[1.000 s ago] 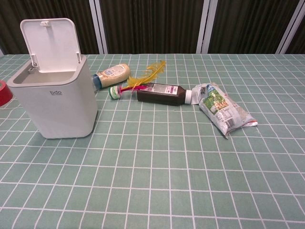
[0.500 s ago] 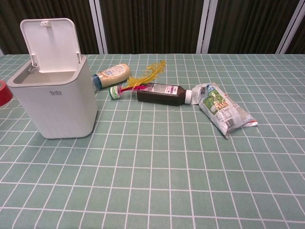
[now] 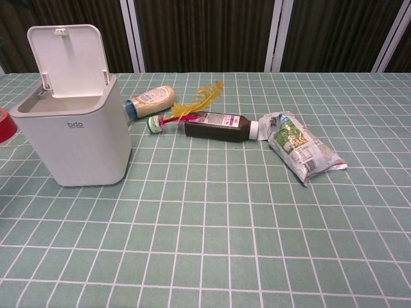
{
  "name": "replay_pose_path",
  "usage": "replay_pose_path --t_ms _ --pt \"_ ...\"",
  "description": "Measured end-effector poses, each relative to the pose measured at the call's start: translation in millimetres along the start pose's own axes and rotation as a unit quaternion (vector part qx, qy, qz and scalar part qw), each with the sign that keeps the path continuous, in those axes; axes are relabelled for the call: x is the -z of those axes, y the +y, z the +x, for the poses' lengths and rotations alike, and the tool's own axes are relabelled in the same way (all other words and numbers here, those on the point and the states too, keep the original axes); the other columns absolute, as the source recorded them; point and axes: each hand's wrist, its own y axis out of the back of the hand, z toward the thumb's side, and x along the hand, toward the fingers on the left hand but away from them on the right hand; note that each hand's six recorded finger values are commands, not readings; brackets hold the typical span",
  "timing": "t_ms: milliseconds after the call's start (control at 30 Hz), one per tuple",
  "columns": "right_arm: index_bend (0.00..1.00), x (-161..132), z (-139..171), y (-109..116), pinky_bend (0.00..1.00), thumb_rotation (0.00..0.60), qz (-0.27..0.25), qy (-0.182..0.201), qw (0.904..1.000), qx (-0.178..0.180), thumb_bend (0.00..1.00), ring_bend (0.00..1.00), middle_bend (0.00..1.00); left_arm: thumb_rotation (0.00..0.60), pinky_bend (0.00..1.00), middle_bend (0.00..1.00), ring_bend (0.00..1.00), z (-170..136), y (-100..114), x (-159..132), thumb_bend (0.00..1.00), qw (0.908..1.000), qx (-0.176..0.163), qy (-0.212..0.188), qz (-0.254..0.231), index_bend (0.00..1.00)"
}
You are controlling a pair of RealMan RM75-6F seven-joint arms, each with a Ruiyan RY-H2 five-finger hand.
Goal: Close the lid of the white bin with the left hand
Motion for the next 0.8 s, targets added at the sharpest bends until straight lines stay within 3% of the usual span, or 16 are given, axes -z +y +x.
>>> replay_pose_path --t_ms 300,500,800 --pt "0.0 4 -2 3 0.0 0.6 -0.003 -0.005 1.0 0.004 0.21 0.0 0.0 0.6 1.0 1.0 1.0 30 -8 -37 0.53 0.9984 0.056 -0.01 0.01 0.16" --pt "0.0 4 -1 4 0.0 0.6 -0.004 -0.005 1.0 0.005 0.21 0.0 0.0 0.6 1.0 1.0 1.0 28 -14 -38 0.56 0.9953 0.096 -0.006 0.012 0.2" --pt "0.0 3 1 5 0.0 0.6 -0.003 -0.007 1.0 0.006 0.21 0.0 0.0 0.6 1.0 1.0 1.0 10 -10 -46 0.61 0.9926 0.114 -0.024 0.033 0.25"
